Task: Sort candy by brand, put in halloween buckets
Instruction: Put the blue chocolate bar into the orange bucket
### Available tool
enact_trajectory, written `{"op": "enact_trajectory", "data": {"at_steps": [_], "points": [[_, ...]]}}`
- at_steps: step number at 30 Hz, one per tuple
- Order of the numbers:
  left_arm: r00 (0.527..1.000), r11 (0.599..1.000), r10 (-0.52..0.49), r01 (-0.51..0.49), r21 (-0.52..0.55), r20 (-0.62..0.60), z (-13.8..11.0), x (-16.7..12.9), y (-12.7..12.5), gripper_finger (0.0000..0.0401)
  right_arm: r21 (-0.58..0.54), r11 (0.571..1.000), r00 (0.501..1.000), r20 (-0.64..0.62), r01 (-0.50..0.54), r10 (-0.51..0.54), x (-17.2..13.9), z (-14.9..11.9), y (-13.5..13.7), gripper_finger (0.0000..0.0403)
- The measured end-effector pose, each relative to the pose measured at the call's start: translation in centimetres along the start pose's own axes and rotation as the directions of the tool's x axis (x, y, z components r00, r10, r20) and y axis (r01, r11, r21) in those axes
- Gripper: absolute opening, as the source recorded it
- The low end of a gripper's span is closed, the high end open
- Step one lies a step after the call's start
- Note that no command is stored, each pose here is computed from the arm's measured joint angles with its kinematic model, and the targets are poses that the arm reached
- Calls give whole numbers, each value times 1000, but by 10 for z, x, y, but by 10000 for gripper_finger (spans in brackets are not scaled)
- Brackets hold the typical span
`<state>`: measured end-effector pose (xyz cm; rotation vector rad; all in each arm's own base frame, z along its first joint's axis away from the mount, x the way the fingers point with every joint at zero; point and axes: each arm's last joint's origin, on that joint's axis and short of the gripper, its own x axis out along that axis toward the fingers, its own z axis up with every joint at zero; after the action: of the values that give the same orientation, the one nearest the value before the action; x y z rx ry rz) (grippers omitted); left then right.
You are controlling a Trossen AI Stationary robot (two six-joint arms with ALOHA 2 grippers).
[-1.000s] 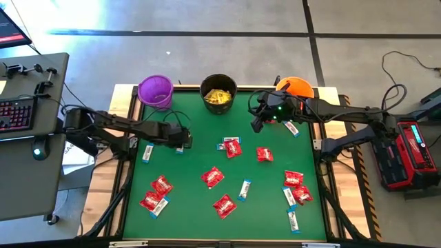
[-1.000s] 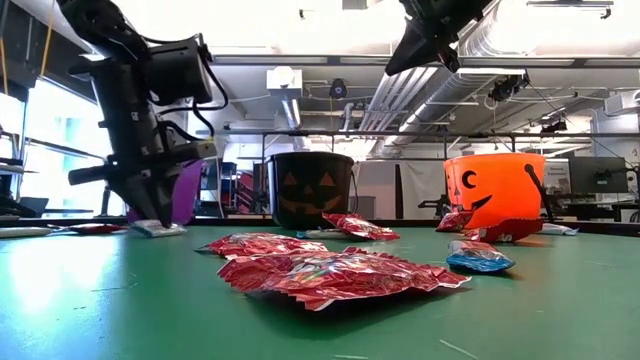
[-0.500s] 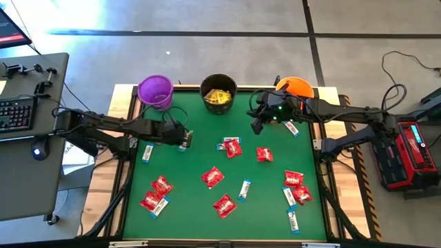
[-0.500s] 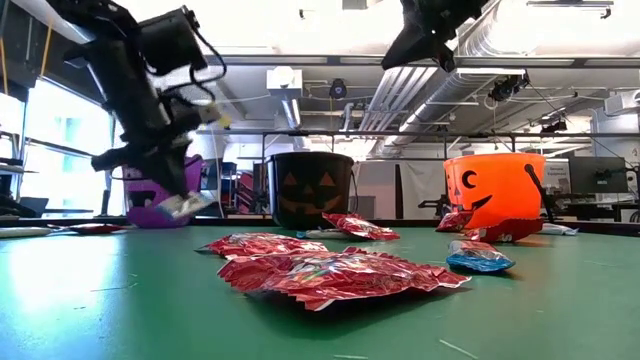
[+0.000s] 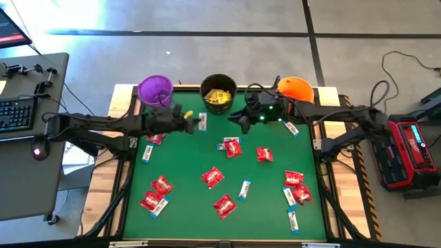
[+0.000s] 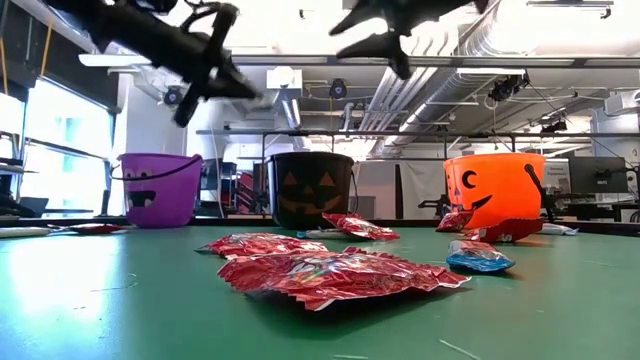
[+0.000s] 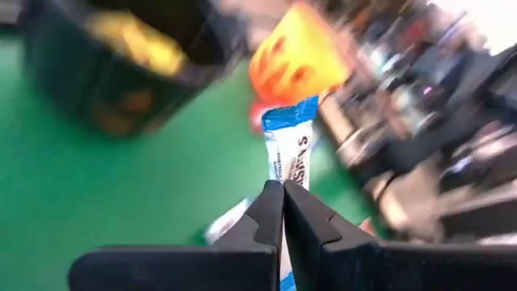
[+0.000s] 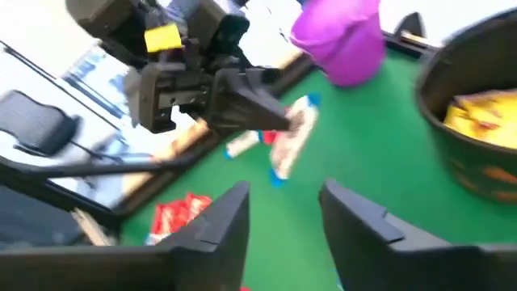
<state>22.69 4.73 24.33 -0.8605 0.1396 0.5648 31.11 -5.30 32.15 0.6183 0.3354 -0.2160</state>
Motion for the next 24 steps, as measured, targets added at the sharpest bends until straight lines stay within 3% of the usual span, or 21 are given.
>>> {"op": "enact_trajectory", "data": {"at_steps": [4,8,24], "points": [[985,994,-106,108,-11,133,16,-1,-9,0,26,998,998,44,-52,51,20,-3,4,183],[969,987,-160,161,11,185,23,-2,-13,0,24,996,993,77,-87,85,35,-6,5,197],[939,959,-283,272,82,198,29,-4,-21,0,-3,993,982,152,-116,115,69,3,9,167]]}}
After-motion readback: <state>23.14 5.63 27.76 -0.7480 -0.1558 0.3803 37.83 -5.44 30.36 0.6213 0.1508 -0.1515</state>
